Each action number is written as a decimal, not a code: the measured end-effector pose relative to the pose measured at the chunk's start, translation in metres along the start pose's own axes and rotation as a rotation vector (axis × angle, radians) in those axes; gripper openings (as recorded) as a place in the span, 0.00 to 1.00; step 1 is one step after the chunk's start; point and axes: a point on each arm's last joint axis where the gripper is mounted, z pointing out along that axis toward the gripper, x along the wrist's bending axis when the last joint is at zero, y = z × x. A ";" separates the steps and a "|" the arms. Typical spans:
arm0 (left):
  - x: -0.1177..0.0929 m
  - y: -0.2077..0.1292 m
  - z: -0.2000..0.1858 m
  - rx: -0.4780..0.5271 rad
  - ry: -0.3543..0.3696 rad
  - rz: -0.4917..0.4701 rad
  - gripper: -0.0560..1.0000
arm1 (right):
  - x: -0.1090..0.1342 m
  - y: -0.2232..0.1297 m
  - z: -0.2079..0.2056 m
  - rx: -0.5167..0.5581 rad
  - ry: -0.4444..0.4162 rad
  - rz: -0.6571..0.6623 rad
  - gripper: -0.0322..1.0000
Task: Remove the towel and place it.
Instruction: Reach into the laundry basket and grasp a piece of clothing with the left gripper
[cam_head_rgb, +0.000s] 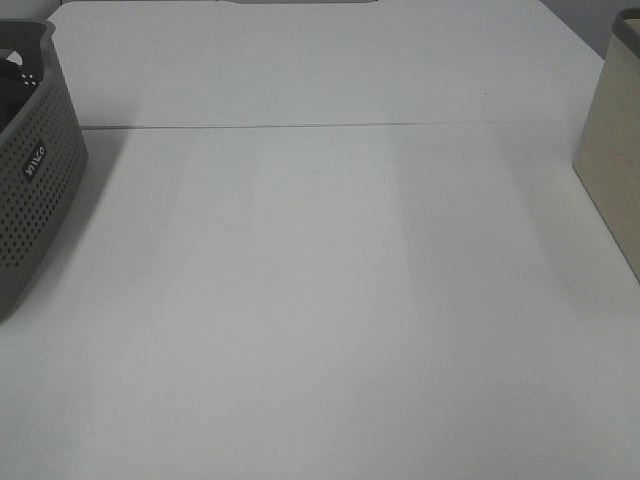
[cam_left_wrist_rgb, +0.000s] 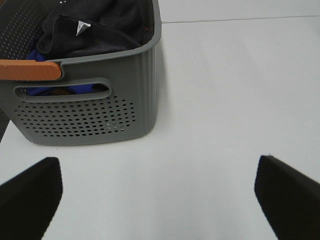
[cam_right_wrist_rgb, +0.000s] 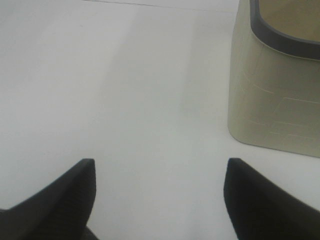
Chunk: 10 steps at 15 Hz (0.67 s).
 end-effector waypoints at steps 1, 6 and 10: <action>0.000 0.000 0.000 0.000 0.000 0.000 0.99 | 0.000 0.000 0.000 0.000 0.000 0.000 0.71; 0.000 0.000 0.000 0.000 0.000 0.000 0.99 | 0.000 0.000 0.000 0.000 0.000 0.000 0.71; 0.000 0.026 -0.003 0.159 -0.004 0.055 0.99 | 0.000 0.000 0.000 0.000 0.000 0.000 0.71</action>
